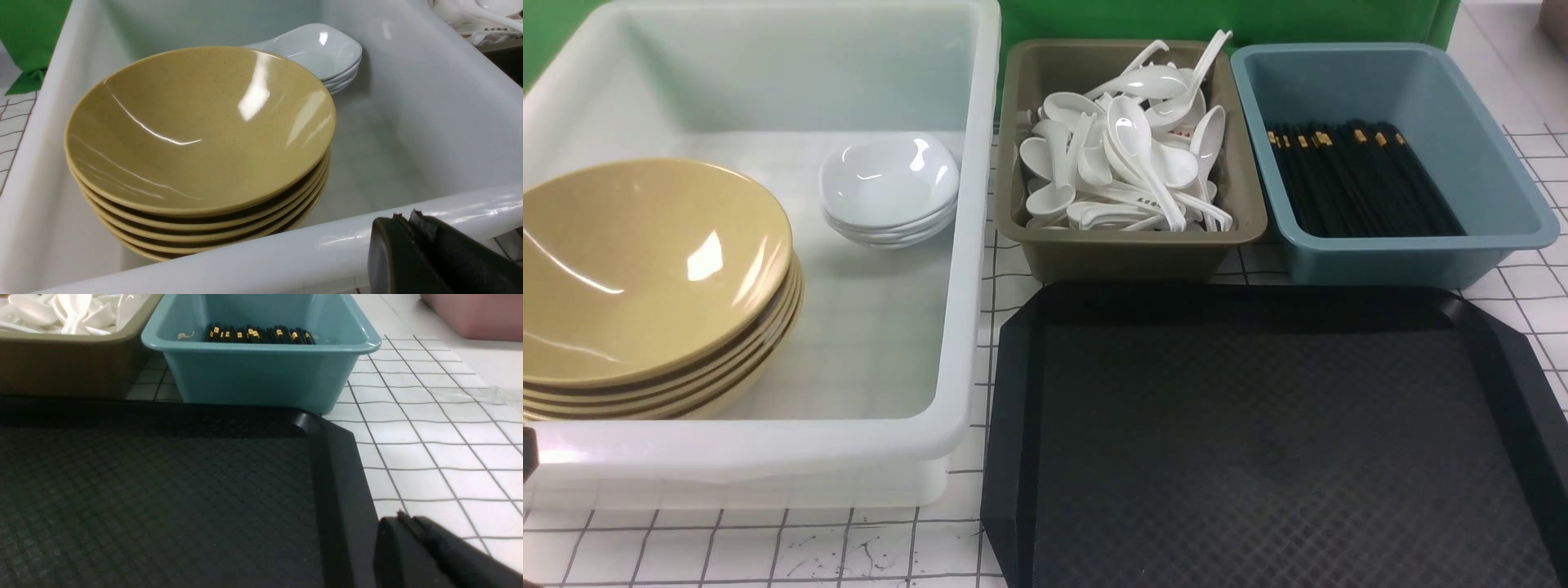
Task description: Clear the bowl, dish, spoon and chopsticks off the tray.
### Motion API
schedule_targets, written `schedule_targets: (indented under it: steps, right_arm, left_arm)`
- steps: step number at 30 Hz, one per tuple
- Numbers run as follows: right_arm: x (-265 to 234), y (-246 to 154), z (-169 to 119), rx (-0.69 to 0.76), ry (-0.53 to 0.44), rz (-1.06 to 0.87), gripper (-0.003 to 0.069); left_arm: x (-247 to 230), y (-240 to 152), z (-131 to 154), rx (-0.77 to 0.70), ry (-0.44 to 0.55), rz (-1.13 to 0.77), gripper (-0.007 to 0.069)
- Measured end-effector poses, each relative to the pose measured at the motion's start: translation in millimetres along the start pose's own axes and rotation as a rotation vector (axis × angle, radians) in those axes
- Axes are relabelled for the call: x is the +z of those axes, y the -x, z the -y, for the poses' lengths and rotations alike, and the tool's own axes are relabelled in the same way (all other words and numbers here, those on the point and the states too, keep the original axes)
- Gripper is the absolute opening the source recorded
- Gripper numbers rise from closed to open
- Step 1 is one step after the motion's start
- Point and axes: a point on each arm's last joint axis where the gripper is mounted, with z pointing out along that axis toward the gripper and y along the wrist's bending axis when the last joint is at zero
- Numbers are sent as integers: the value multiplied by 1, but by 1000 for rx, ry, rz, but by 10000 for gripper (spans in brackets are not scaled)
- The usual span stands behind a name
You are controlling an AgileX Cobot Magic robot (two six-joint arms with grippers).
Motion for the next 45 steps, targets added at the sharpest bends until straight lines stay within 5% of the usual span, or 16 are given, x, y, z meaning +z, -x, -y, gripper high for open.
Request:
schedule_targets:
  steps: [9,17,18,19,27,45]
  right_arm:
    - [0,0,0,0,0,-1,46]
    - [0,0,0,0,0,-1,52]
    - [0,0,0,0,0,-1,52]
    - [0,0,0,0,0,-1,53]
    - [0,0,0,-1,0,-3,57]
    - [0,0,0,0,-1,-5,76]
  left_arm:
    - [19,-22,0,-6,39,63,-6]
    - [43,-86,-1,-153,199,354,-6]
    - [44,-92,0,-151,138,355,-6]
    - [45,-94,0,-170,199,347,-6]
    - [51,-116,4,-187,170,129,-6]
    - [51,-116,4,-183,170,125,-6]
